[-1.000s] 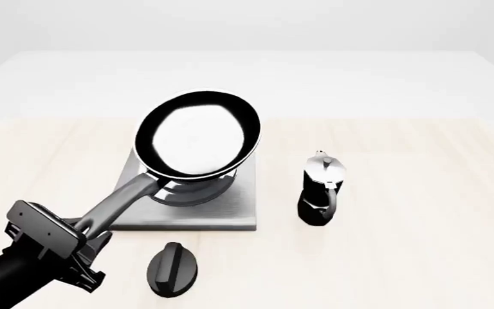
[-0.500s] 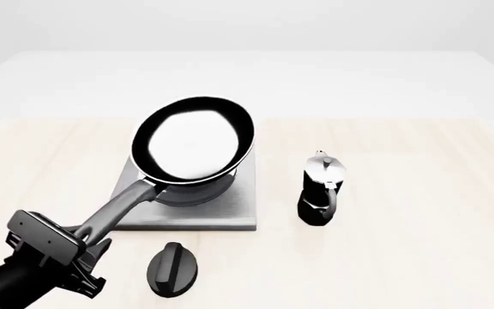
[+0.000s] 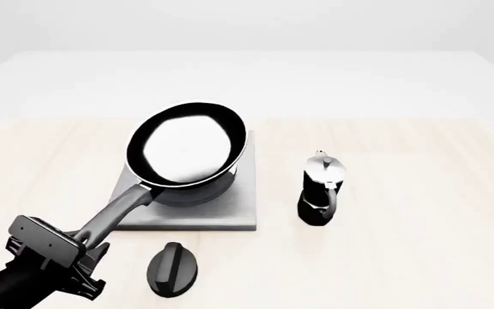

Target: Put the frying pan on the stove.

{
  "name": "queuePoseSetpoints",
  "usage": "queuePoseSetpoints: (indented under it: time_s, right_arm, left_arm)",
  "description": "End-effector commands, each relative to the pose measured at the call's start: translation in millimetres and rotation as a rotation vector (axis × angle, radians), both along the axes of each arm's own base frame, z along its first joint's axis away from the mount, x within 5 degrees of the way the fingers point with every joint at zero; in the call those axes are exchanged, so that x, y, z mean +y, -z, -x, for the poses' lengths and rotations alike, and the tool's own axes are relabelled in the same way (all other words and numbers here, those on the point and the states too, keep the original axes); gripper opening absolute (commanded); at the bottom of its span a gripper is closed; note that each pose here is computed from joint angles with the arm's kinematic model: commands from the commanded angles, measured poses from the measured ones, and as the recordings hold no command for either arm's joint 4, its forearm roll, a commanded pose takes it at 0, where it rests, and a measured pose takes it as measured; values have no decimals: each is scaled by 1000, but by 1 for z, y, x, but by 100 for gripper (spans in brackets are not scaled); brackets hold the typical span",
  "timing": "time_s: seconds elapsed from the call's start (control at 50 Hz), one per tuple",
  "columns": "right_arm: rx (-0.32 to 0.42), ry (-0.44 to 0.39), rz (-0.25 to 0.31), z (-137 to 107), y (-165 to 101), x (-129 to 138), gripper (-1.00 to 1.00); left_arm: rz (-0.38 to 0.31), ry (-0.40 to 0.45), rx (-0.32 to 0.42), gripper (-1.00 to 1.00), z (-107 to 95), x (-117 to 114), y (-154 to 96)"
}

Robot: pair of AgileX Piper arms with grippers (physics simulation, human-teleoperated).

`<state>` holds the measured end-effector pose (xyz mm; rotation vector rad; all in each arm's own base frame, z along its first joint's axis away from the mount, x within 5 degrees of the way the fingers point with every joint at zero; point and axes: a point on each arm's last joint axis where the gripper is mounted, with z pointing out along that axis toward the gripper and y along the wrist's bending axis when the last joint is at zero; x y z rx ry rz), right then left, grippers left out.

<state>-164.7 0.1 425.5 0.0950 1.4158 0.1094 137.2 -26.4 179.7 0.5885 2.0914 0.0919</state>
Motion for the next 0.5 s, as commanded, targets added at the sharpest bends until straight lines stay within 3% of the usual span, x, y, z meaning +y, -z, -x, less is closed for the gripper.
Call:
queuePoseSetpoints:
  time_s: [0.02, 0.5]
  right_arm:
    - [6, -2, 6, -2, 1, 0, 100]
    - [6, -1, 8, -2, 1, 0, 100]
  left_arm:
    - [113, -85, -32, -100, -4, 1, -7]
    - [110, -96, -19, -100, -14, 1, 1]
